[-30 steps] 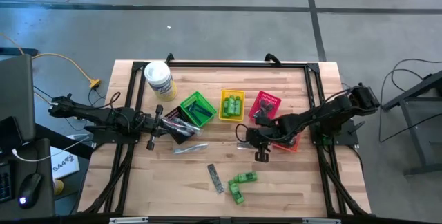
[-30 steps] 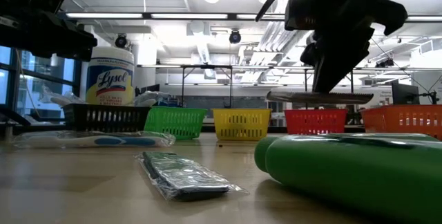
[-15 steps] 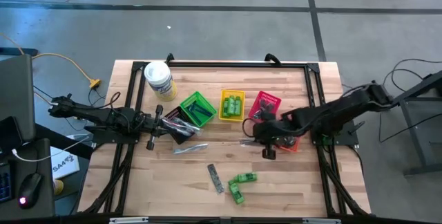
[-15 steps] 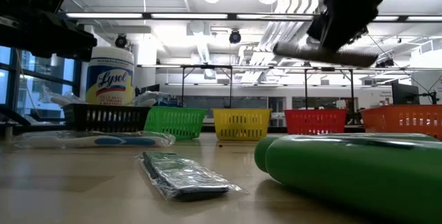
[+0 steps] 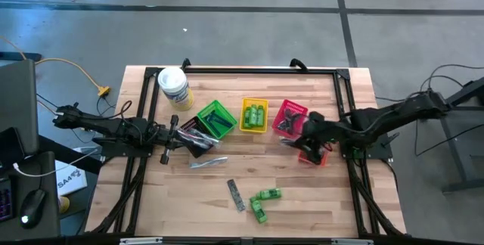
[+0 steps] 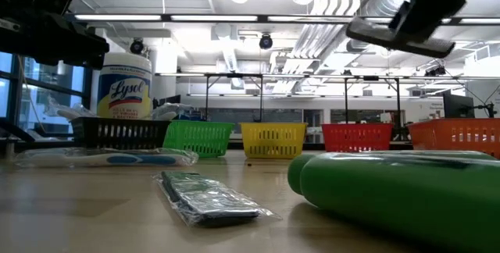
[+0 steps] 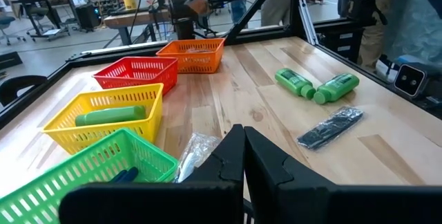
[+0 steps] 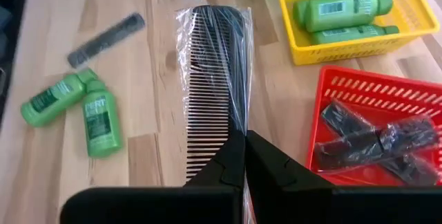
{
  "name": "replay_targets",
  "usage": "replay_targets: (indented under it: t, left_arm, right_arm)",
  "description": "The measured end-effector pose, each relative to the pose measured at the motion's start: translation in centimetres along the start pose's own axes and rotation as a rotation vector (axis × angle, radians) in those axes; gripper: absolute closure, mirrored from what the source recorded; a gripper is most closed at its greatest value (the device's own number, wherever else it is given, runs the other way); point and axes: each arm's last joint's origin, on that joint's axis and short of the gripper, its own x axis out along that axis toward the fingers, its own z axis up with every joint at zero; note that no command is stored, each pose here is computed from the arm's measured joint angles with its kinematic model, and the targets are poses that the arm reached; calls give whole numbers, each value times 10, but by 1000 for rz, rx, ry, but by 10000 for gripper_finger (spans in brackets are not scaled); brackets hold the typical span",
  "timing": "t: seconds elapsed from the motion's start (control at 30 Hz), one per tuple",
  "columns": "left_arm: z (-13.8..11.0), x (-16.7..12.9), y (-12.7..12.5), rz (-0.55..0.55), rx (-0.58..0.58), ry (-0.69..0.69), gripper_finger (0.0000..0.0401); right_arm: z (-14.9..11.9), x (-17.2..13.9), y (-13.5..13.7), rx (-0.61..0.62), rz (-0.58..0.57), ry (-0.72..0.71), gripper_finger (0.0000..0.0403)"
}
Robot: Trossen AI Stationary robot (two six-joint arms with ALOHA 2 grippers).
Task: Pick & Place Travel size toiletries
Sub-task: Put the top black hair comb into the red bin
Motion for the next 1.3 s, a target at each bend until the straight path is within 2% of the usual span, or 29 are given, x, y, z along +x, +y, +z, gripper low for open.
replay_targets:
  t: [0.47, 0.83, 1.3]
  left_arm:
    - [0, 0, 0, 0, 0, 0, 401]
    - [0, 0, 0, 2, 0, 0, 401]
    - [0, 0, 0, 3, 0, 0, 401]
  right_arm:
    - [-62, -2, -26, 74, 186, -351, 400]
    - [-91, 8, -37, 86, 215, -418, 400]
    - [-110, 29, -41, 96, 250, -471, 400]
